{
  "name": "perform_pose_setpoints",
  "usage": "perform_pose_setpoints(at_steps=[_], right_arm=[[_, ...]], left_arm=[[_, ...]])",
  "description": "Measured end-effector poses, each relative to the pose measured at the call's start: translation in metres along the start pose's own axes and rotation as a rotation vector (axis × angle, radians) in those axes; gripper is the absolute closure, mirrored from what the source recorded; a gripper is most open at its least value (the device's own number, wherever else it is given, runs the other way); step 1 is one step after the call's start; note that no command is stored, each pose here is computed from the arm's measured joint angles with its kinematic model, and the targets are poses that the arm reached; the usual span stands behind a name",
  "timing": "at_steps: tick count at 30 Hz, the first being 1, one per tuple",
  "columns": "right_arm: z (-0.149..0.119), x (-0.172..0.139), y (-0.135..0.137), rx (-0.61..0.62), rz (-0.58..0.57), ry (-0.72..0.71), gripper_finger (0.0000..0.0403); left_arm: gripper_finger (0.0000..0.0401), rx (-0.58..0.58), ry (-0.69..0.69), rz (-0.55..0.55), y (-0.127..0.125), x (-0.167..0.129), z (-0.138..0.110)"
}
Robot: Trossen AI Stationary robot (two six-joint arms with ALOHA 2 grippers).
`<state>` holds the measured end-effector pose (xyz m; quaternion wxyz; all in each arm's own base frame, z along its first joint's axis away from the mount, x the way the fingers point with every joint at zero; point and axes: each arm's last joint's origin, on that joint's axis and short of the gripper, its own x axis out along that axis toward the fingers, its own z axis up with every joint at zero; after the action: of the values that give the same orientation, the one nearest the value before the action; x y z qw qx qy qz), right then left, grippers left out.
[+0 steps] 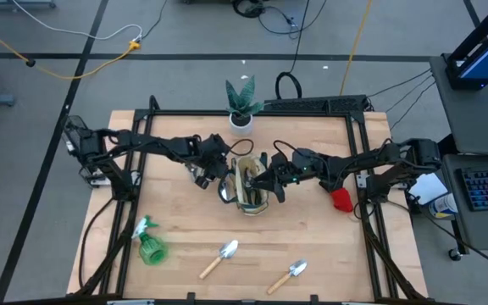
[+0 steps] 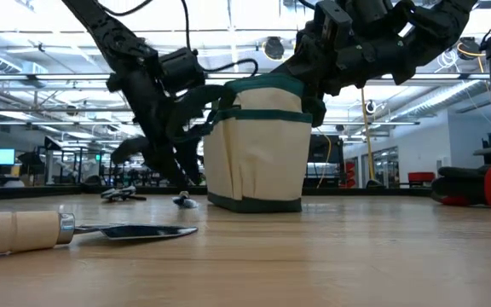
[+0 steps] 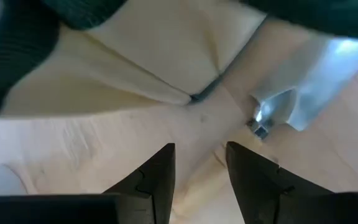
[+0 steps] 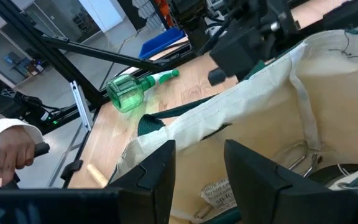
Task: Pick & Place Garden tools in Gardening bag
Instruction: Put the top brown trowel into the gardening bag
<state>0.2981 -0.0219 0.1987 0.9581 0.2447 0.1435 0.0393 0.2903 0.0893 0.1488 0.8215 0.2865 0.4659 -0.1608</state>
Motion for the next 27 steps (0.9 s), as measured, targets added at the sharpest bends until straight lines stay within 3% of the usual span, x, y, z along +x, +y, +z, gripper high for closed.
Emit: perform_pose_setpoints(at_steps=[17, 27], right_arm=[[0.0, 0.0, 0.0, -0.008, 0.0, 0.0, 0.0273], [0.0, 0.0, 0.0, -0.007, 0.001, 0.001, 0.0273]], left_arm=[[0.0252, 0.031, -0.012, -0.021, 0.0, 0.013, -0.002], [0.0252, 0.326, -0.013, 0.01, -0.001, 0.015, 0.003]])
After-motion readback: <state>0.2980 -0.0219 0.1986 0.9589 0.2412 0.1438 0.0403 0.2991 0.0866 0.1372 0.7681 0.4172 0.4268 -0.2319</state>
